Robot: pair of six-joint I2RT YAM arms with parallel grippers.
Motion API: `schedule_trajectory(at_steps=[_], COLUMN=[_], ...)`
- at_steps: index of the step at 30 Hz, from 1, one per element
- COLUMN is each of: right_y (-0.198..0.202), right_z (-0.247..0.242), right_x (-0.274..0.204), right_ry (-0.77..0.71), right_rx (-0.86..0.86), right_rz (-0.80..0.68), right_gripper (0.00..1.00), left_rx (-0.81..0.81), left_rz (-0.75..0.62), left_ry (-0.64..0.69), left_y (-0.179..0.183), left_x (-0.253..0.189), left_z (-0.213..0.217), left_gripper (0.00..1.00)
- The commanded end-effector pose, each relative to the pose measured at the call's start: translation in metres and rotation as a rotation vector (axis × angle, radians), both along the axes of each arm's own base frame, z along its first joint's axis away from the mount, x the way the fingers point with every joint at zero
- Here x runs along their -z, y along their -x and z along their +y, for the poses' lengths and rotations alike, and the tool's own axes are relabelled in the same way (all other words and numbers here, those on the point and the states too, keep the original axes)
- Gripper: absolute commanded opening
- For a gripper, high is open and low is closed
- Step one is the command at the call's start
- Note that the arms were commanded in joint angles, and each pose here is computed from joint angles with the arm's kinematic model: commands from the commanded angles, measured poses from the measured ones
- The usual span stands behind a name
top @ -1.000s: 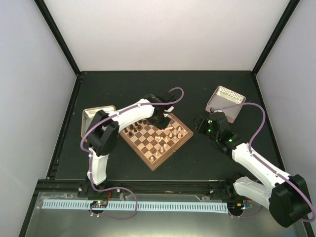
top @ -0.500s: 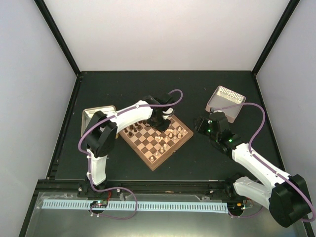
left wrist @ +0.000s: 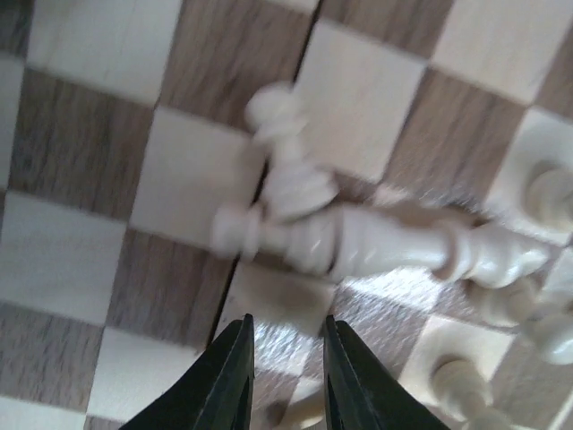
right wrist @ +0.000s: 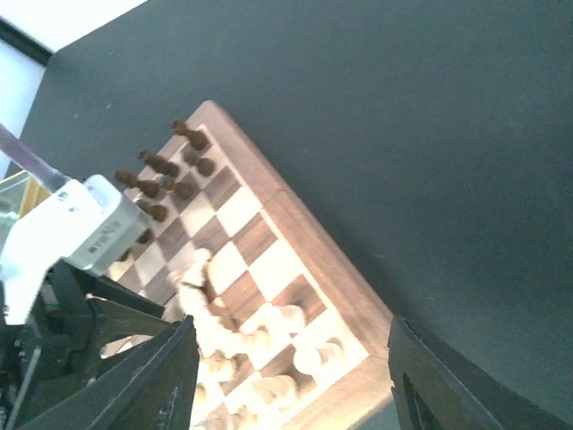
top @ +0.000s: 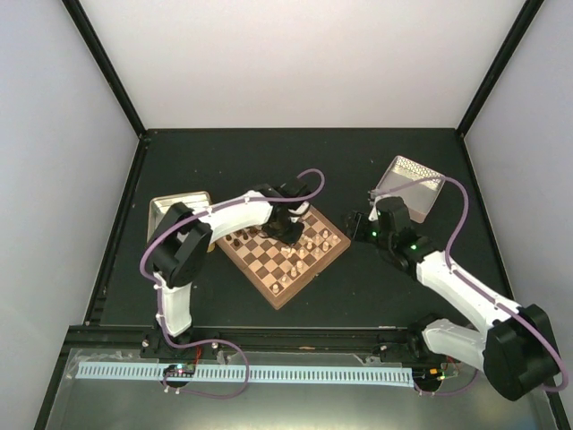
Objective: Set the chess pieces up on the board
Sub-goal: Adjust the chess piece on the chessboard, then pick up the chess piece from the chessboard.
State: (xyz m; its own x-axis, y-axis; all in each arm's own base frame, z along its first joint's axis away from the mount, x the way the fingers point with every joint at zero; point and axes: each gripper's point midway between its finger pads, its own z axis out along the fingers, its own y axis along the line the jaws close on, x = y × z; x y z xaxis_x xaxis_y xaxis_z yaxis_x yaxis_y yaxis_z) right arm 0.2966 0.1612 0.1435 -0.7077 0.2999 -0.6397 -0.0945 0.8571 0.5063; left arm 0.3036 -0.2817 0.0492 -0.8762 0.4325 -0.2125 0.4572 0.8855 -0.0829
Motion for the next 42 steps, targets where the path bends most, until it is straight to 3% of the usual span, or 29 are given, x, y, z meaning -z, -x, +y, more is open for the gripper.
schedule_trajectory(at_steps=[1, 11, 20, 34, 42], right_y=[-0.008, -0.023, -0.019, -0.012, -0.013], right_z=[0.033, 0.09, 0.11, 0.13, 0.128], right_x=[-0.023, -0.007, 0.055, 0.093, 0.106], right_ry=[0.032, 0.228, 0.494, 0.585, 0.636], right_rx=[-0.228, -0.425, -0.501, -0.616, -0.636], right_rz=[-0.054, 0.04, 0.223, 0.313, 0.334], right_gripper=[0.59, 0.58, 0.4, 0.38, 0.26], left_rx=[-0.139, -0.25, -0.316, -0.376, -0.384], left_rz=[-0.126, -0.308, -0.379, -0.407, -0.412], left_ry=[0.094, 0.32, 0.415, 0.493, 0.512], left_y=[-0.017, -0.005, 0.005, 0.016, 0.016], left_x=[-0.029, -0.084, -0.104, -0.107, -0.109], left_z=[0.012, 0.04, 0.058, 0.075, 0.077], left_gripper=[0.24, 0.27, 0.27, 0.3, 0.3])
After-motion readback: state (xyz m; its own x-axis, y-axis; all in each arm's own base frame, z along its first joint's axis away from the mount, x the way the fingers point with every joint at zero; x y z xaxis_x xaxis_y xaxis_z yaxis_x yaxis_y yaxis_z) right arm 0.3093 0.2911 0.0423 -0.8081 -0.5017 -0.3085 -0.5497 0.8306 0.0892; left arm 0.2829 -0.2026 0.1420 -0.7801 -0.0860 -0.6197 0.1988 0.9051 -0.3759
